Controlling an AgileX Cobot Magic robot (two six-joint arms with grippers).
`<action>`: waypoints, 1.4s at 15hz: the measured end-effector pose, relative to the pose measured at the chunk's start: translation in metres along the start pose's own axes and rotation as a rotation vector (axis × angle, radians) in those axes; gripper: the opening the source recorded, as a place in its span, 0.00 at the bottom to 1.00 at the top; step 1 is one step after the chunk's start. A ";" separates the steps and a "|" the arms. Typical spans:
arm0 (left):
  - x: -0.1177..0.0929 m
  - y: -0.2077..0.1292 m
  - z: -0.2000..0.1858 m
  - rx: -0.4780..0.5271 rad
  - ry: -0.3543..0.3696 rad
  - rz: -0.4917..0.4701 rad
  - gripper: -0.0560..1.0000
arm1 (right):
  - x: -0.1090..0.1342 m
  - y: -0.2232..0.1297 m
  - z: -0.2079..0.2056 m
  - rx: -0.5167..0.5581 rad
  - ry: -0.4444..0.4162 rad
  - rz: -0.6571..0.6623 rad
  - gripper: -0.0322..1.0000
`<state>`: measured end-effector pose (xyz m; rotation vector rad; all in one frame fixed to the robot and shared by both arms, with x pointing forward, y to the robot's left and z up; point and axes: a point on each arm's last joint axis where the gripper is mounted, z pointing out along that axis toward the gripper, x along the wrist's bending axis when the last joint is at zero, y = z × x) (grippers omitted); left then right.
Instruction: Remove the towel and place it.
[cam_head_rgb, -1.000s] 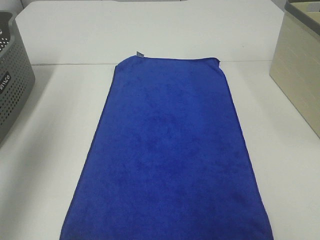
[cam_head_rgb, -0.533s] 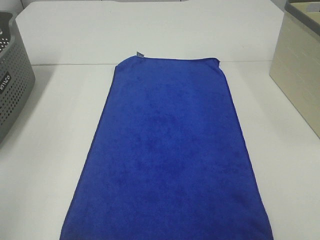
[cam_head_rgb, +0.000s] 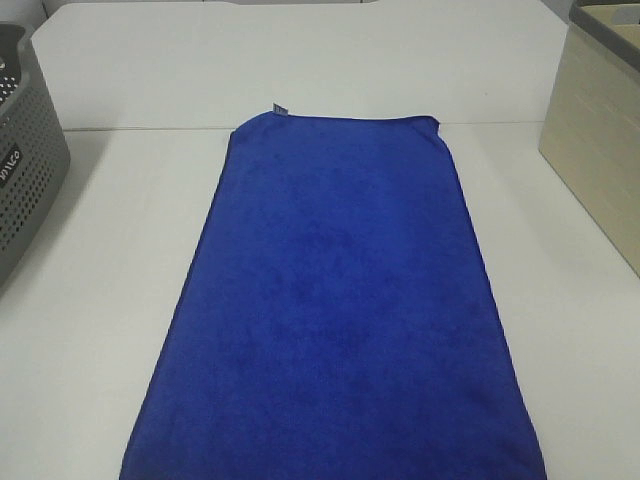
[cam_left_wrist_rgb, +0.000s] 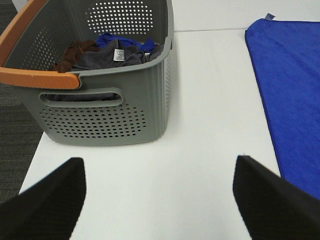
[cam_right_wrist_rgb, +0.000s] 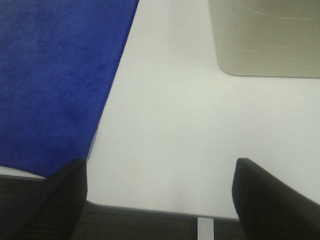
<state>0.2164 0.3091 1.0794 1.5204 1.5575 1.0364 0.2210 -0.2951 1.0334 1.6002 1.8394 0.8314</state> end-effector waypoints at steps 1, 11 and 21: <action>0.000 -0.005 0.000 0.026 0.001 -0.007 0.77 | 0.000 0.003 0.003 -0.036 -0.002 -0.014 0.76; -0.009 -0.016 0.021 0.042 -0.079 -0.052 0.77 | -0.001 0.003 0.010 -0.058 -0.003 0.009 0.76; -0.009 -0.015 0.021 0.034 -0.079 -0.052 0.77 | -0.001 0.003 0.010 -0.058 -0.002 0.010 0.76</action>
